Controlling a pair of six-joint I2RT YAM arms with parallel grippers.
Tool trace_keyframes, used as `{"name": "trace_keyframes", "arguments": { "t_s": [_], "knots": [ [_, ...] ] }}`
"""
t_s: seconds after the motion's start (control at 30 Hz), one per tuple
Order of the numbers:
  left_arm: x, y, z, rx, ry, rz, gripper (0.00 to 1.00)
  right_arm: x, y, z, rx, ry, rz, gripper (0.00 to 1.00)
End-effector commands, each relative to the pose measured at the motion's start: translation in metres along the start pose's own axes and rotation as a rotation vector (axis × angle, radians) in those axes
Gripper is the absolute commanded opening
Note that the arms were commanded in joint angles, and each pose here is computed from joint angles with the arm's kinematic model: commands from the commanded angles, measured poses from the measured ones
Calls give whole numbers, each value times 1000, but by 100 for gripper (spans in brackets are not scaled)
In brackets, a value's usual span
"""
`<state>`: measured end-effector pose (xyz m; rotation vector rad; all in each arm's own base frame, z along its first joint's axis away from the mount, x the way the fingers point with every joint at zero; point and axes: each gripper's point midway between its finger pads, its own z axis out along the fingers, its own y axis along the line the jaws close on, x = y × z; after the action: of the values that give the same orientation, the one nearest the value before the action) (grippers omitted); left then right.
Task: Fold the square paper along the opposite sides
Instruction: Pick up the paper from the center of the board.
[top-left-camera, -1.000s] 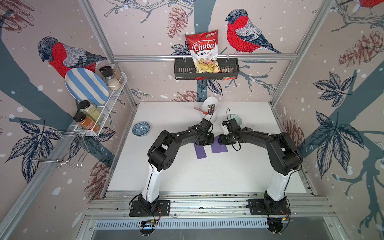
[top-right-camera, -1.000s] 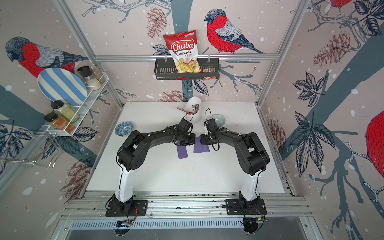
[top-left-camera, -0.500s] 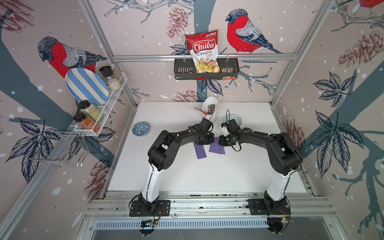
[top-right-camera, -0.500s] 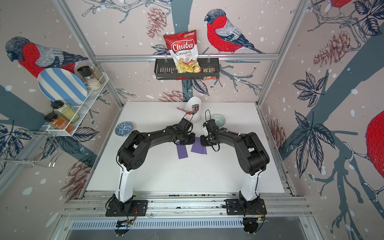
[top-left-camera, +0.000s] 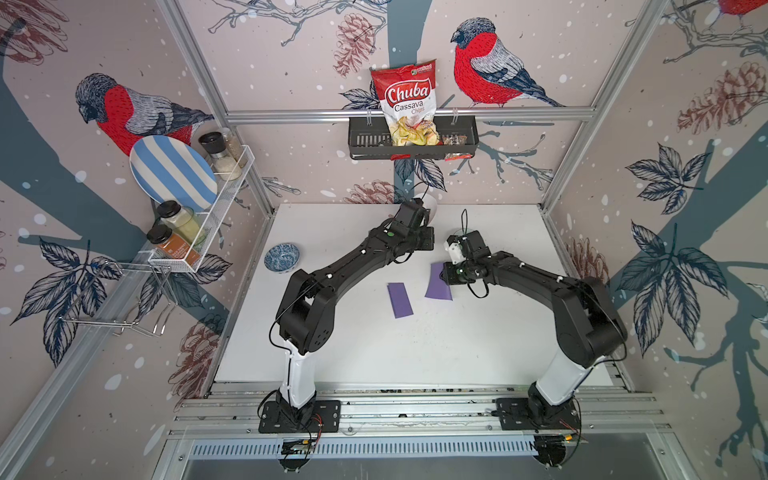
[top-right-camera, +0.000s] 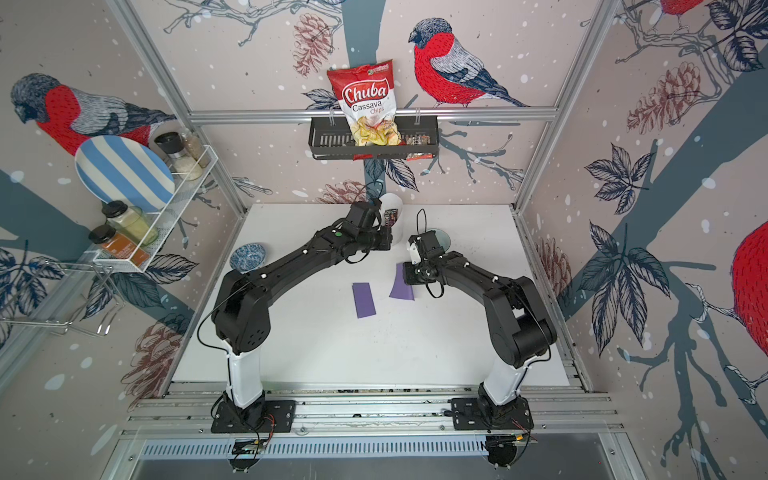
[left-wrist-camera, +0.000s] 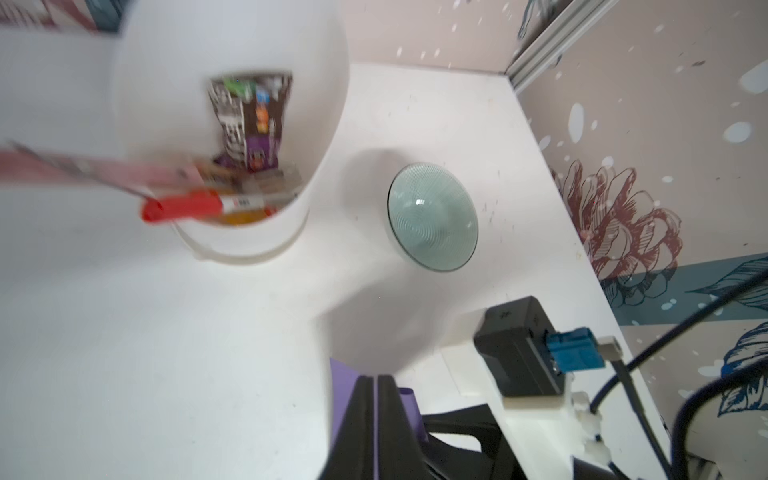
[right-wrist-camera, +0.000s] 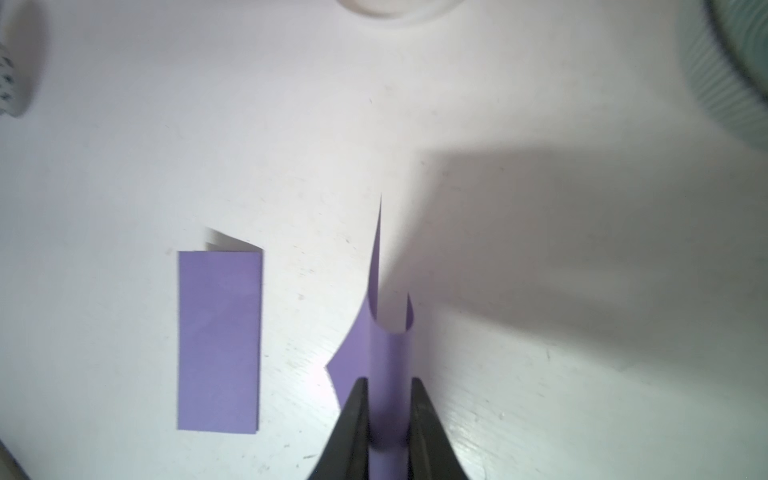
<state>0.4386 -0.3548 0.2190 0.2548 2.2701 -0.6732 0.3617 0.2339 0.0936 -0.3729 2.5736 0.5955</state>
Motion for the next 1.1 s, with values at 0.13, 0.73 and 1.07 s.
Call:
{"name": "trace_keyframes", "arguments": {
  "t_s": [0.13,0.73,1.07],
  "knots": [
    [-80,-20,-102,-8,-341,212,53,-51,38,-94,-203,-233,-127,20],
    [-25,-94,-274,914,-407,645,96,-76,175,-274,-693,-685,-691,18],
    [-28,-98,-272,976,-404,602,96,-73,192,-267,-719,-654,-731,18]
  ]
}}
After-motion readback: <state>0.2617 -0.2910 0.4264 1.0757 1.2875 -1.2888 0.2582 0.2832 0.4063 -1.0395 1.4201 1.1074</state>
